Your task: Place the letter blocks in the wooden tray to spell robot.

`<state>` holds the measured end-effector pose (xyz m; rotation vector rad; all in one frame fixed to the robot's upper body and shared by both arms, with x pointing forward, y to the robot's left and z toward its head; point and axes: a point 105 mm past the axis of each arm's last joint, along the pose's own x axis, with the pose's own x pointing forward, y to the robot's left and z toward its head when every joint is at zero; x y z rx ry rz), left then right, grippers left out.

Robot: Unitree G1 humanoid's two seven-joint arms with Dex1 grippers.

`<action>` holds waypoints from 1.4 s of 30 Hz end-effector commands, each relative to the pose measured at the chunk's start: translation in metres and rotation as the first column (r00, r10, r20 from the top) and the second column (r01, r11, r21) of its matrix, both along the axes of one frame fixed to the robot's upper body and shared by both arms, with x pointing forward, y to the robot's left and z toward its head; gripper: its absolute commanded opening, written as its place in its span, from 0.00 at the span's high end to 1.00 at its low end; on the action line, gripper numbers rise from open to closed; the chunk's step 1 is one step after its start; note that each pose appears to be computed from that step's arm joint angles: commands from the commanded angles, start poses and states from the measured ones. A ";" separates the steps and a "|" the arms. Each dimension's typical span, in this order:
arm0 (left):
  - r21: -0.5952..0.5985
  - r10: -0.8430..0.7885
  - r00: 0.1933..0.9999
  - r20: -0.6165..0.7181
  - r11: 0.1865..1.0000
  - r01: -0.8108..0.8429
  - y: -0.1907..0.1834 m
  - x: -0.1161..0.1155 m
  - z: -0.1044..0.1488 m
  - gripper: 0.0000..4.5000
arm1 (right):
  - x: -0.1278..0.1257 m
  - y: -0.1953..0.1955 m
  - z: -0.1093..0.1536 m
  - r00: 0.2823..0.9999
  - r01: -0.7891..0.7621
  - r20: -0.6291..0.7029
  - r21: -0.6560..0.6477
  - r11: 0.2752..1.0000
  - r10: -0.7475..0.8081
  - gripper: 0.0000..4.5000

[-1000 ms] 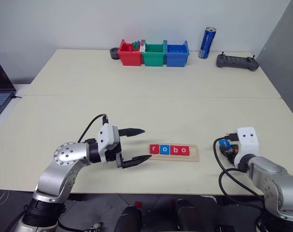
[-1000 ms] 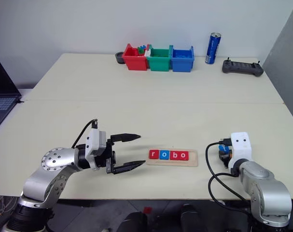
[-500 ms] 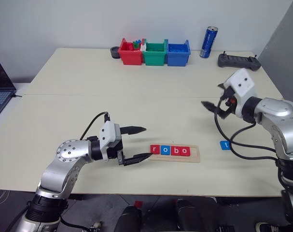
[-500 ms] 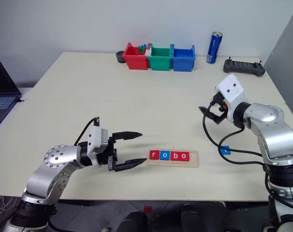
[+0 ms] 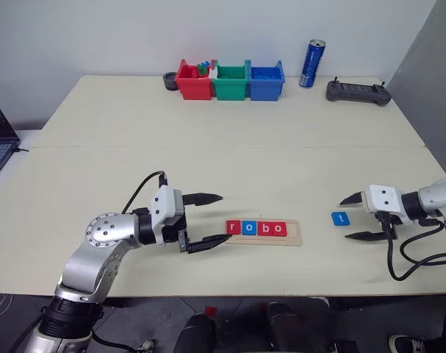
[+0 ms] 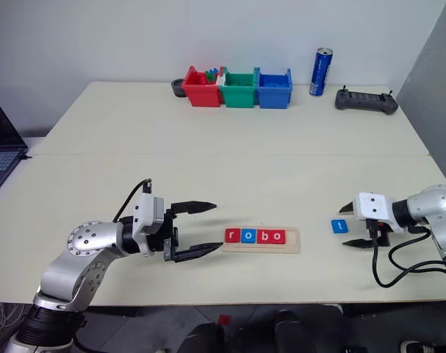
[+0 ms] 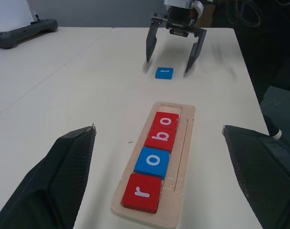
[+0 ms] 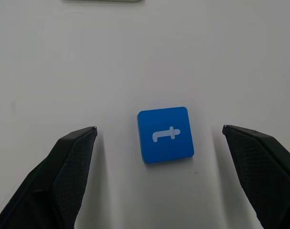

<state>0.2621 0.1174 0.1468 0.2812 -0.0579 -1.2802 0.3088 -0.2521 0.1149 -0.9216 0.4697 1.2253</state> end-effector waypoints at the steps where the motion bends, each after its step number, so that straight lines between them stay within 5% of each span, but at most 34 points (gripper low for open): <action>1: -0.010 -0.018 0.999 0.036 1.000 0.018 -0.005 -0.003 0.007 0.00 | 0.006 0.004 0.000 0.999 -0.022 0.031 -0.001 1.000 0.022 0.00; 9: -0.010 -0.022 0.999 0.038 1.000 0.023 -0.005 -0.003 0.009 0.00 | 0.012 0.001 -0.016 1.000 -0.004 0.011 -0.016 1.000 0.004 0.00; 12: -0.009 -0.021 0.999 0.036 1.000 0.022 -0.005 -0.004 0.008 0.00 | 0.011 -0.003 -0.016 1.000 0.004 0.000 -0.016 1.000 -0.004 0.14; 19: -0.010 -0.017 0.999 0.034 1.000 0.017 -0.005 -0.004 0.008 0.00 | 0.012 -0.006 -0.014 1.000 0.013 -0.016 -0.009 1.000 -0.013 0.66; 25: -0.011 -0.014 0.999 0.033 1.000 0.014 -0.004 -0.005 0.007 0.00 | 0.017 0.010 0.002 1.000 0.021 -0.001 0.079 0.997 -0.021 0.66; 32: -0.004 -0.020 0.999 0.027 1.000 0.020 -0.003 -0.010 0.005 0.00 | -0.004 0.079 0.024 0.998 -0.053 -0.028 0.294 0.954 0.064 0.66; 42: 0.000 -0.014 0.999 0.033 1.000 0.014 -0.003 -0.008 0.006 0.00 | -0.016 0.095 0.014 0.996 -0.075 -0.020 0.247 0.966 0.082 0.66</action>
